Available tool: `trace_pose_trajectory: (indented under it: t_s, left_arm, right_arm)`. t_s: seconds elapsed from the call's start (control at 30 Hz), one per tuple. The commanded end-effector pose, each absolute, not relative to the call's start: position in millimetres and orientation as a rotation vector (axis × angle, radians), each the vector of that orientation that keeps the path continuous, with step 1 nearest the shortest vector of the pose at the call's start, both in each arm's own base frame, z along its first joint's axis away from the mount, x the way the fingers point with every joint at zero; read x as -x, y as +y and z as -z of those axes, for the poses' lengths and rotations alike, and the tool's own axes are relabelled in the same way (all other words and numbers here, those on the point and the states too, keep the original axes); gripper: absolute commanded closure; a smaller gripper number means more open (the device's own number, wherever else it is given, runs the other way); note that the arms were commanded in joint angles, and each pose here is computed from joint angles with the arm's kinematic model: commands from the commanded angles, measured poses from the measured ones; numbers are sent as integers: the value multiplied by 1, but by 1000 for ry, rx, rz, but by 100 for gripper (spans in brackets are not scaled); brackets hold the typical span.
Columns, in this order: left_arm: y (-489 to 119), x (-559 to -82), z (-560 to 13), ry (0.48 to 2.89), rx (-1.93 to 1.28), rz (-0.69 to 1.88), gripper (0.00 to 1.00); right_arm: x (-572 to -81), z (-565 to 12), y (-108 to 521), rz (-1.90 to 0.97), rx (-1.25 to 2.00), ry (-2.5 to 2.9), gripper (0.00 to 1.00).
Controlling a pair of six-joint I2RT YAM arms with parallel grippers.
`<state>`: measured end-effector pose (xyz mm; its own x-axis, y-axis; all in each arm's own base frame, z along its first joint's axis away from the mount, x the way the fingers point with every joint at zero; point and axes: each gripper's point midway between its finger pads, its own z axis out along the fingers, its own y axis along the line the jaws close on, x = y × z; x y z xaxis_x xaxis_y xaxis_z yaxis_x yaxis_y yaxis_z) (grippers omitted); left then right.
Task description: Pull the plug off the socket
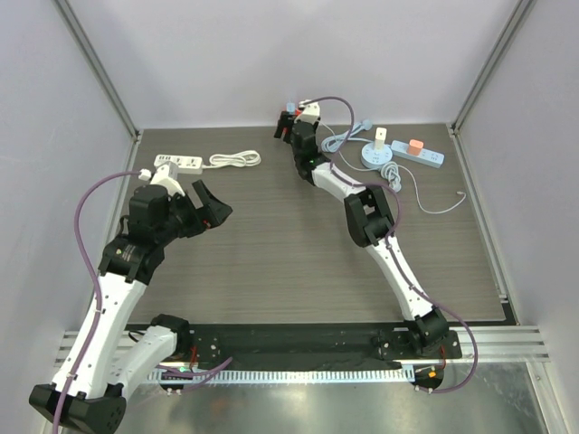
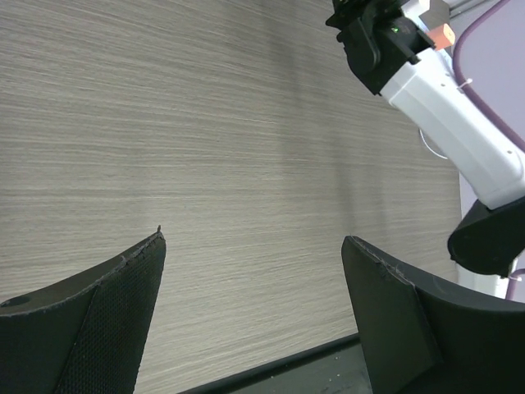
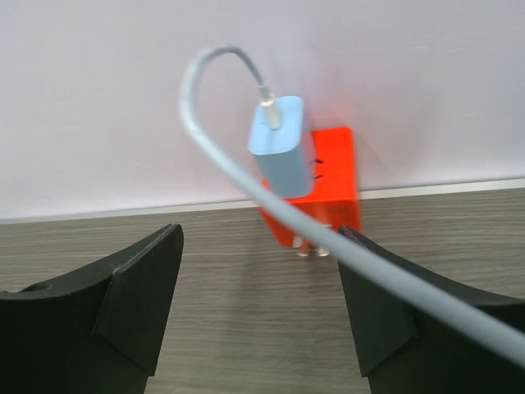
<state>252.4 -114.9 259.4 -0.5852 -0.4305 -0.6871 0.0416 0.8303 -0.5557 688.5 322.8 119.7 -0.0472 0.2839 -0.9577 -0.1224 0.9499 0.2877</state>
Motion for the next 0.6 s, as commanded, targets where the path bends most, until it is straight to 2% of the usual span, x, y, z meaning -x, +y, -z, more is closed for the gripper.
trace_pose_trajectory:
  t_s: [0.0, 0.13, 0.4, 0.53, 0.57]
  left_arm:
    - [-120, -250, -265, 2097, 264, 708, 11]
    - [-120, -244, -270, 2087, 262, 722, 11]
    - [-118, -235, -277, 2060, 271, 734, 11]
    - [-120, -236, -279, 2061, 261, 746, 11]
    - [-120, -236, -279, 2063, 262, 748, 10]
  right_arm:
    - [-663, -201, 350, -495, -182, 1523, 18]
    - [-634, -187, 373, -566, -163, 1631, 16]
    - [-594, -205, 398, -910, -160, 1826, 15]
    - [-584, -216, 402, -1214, -146, 1861, 10]
    - [-585, -219, 401, -1319, -231, 1868, 8]
